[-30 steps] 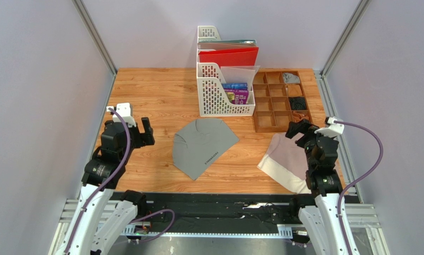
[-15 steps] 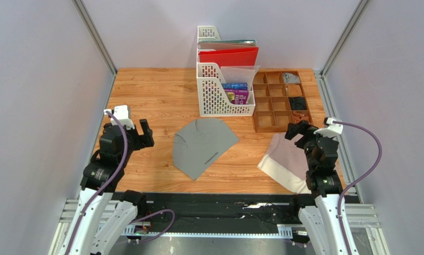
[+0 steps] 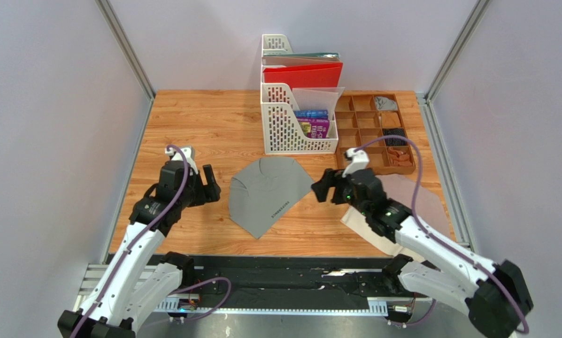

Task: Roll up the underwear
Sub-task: Adjust the underwear at the center of the board.

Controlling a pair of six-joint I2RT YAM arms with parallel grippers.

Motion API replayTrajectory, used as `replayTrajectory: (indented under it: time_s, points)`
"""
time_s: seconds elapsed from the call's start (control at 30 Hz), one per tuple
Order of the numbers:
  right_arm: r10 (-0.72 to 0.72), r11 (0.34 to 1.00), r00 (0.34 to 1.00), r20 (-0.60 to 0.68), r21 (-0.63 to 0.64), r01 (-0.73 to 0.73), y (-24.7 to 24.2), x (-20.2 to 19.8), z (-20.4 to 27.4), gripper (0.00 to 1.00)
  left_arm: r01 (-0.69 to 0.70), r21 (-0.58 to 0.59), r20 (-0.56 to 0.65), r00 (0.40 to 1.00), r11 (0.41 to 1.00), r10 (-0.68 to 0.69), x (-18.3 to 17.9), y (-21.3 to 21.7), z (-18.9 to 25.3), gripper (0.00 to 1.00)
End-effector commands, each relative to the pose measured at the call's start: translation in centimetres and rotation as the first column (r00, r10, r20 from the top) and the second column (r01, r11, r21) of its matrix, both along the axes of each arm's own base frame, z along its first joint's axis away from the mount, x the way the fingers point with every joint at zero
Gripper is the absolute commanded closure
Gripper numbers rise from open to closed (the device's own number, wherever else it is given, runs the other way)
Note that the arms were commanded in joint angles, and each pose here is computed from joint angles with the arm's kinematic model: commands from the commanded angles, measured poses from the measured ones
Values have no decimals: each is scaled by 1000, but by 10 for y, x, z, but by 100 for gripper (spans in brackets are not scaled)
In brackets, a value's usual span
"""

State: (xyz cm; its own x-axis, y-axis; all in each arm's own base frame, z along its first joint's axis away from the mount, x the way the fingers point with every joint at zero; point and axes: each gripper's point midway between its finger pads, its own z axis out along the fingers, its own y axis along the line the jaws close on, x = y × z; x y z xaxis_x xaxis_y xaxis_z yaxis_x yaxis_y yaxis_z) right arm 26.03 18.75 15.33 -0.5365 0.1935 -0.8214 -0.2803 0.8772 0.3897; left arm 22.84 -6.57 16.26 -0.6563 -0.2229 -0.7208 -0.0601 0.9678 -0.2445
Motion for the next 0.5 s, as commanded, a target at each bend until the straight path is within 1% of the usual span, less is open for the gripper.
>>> replayTrajectory:
  time_s: [0.0, 0.03, 0.1, 0.13, 0.2, 0.23, 0.27, 0.3, 0.33, 0.37, 0.43, 0.47]
  points:
    - [69, 995, 996, 58, 63, -73, 62, -5, 18, 20, 0, -88, -17, 1000, 996, -2, 4, -18, -9, 16]
    - [103, 991, 992, 75, 76, -108, 77, -9, 22, 21, 4, -91, -27, 1000, 996, -6, 3, -20, -12, 16]
    - [222, 973, 974, 47, 59, -224, 109, -29, 9, 25, 5, -74, -57, 998, 997, -9, 3, -23, -19, 17]
    - [281, 956, 958, 59, 71, -284, 127, -41, 13, 29, 2, -76, -68, 998, 997, -7, 3, -24, -22, 17]
    - [361, 928, 930, 65, 70, -365, 147, -56, 12, 34, -4, -70, -100, 995, 998, -3, 3, -24, -30, 18]
    - [418, 905, 906, 66, 64, -421, 164, -69, 8, 39, -14, -74, -112, 994, 997, 6, 2, -24, -33, 18]
    - [458, 885, 885, 80, 44, -463, 173, -77, 8, 40, -24, -73, -131, 991, 997, 14, 1, -24, -40, 19]
    - [489, 871, 870, 67, 15, -491, 180, -83, -2, 42, -38, -83, -131, 991, 996, 27, 2, -24, -43, 19]
    - [536, 843, 841, 74, -3, -537, 191, -97, -4, 44, -52, -82, -133, 990, 995, 40, 2, -23, -46, 19]
    - [572, 820, 815, 95, -28, -572, 201, -102, 1, 47, -57, -85, -143, 989, 995, 44, 1, -23, -53, 20]
    - [620, 785, 780, 80, -66, -617, 213, -113, -11, 51, -72, -100, -140, 989, 992, 57, 2, -24, -55, 21]
    - [637, 771, 766, 87, -65, -634, 219, -115, -9, 53, -74, -105, -147, 987, 992, 58, 2, -25, -58, 21]
